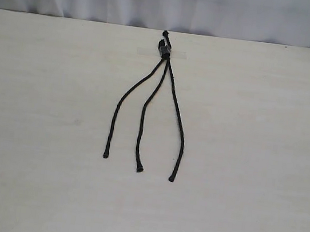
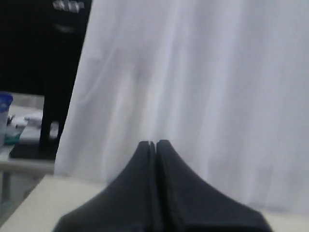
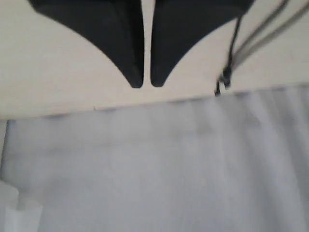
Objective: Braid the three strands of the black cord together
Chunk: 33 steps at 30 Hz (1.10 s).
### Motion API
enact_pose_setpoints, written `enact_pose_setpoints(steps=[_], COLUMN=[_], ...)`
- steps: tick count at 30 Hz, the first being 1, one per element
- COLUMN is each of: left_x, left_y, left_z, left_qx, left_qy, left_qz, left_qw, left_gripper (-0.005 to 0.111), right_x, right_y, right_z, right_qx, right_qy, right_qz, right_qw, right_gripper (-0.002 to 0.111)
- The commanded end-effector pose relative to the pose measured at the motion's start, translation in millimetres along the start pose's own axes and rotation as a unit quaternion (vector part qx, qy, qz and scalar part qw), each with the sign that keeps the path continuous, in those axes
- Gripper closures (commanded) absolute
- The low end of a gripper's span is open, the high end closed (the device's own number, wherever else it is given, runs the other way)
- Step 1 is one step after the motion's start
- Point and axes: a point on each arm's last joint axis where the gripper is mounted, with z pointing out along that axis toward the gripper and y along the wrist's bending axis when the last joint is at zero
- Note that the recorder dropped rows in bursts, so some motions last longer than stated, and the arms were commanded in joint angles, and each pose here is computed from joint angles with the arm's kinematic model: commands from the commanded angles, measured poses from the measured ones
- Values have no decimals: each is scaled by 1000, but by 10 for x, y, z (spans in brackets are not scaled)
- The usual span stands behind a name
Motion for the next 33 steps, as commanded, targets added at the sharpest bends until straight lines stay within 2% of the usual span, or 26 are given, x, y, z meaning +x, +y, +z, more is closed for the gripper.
enact_pose_setpoints(steps=[1, 2, 4, 5, 7, 8, 9, 10, 12, 14, 17, 19, 21, 22, 24, 27, 29, 31, 33], left_x=[-336, -388, -458, -502, -659, -754, -847, -894, -1008, -1045, -996, -971, -967, -972, -993, -979, -924, -823, -717], left_y=[10, 6, -32, -66, -167, -250, -332, -365, -397, -429, -537, -662, -729, -724, -660, -548, -462, -335, -271], left_z=[-68, -91, -129, -155, -210, -224, -215, -150, 54, 276, 617, 813, 991, 1067, 1252, 1471, 1600, 1750, 1878], left_qx=[20, 34, 66, 87, 125, 144, 151, 141, 120, 113, 157, 223, 258, 253, 211, 147, 104, 41, -4], left_qy=[-190, -219, -256, -278, -318, -322, -305, -261, -164, -102, -29, 0, 16, 17, 22, 35, 76, 153, 218], left_qz=[-126, -159, -176, -162, -115, -67, -7, 27, 22, 49, 93, 134, 165, 173, 204, 215, 199, 193, 191], left_qw=[973, 962, 948, 943, 933, 933, 940, 955, 979, 987, 983, 965, 952, 952, 956, 965, 972, 969, 957], left_gripper=[107, 107, 107, 107, 107, 107, 107, 107, 107, 107, 107, 107, 107, 107, 107, 107, 107, 107, 107], right_x=[-323, -376, -465, -502, -647, -721, -822, -914, -1047, -1163, -1157, -1116, -1104, -1108, -1171, -1249, -1231, -1093, -892], right_y=[-47, -76, -108, -105, -11, 46, 110, 155, 190, 208, 256, 356, 434, 452, 422, 266, 169, 154, 209], right_z=[-66, -91, -143, -166, -214, -231, -234, -192, -49, 150, 577, 860, 1107, 1252, 1514, 1882, 2108, 2310, 2474], right_qx=[3, 5, -3, -9, -37, -51, -67, -73, -66, -58, -66, -104, -125, -123, -87, 24, 90, 105, 73], right_qy=[-186, -219, -277, -299, -323, -321, -307, -273, -197, -139, -43, 10, 47, 64, 89, 142, 182, 237, 297], right_qz=[123, 168, 226, 222, 149, 110, 78, 62, 54, 58, 46, 9, -19, -29, -52, -69, -73, -71, -73], right_qw=[975, 961, 934, 928, 934, 939, 946, 957, 977, 987, 996, 994, 991, 990, 991, 987, 976, 963, 949], right_gripper=[104, 104, 104, 104, 104, 104, 104, 104, 104, 104, 104, 104, 104, 104, 104, 104, 104, 104, 104])
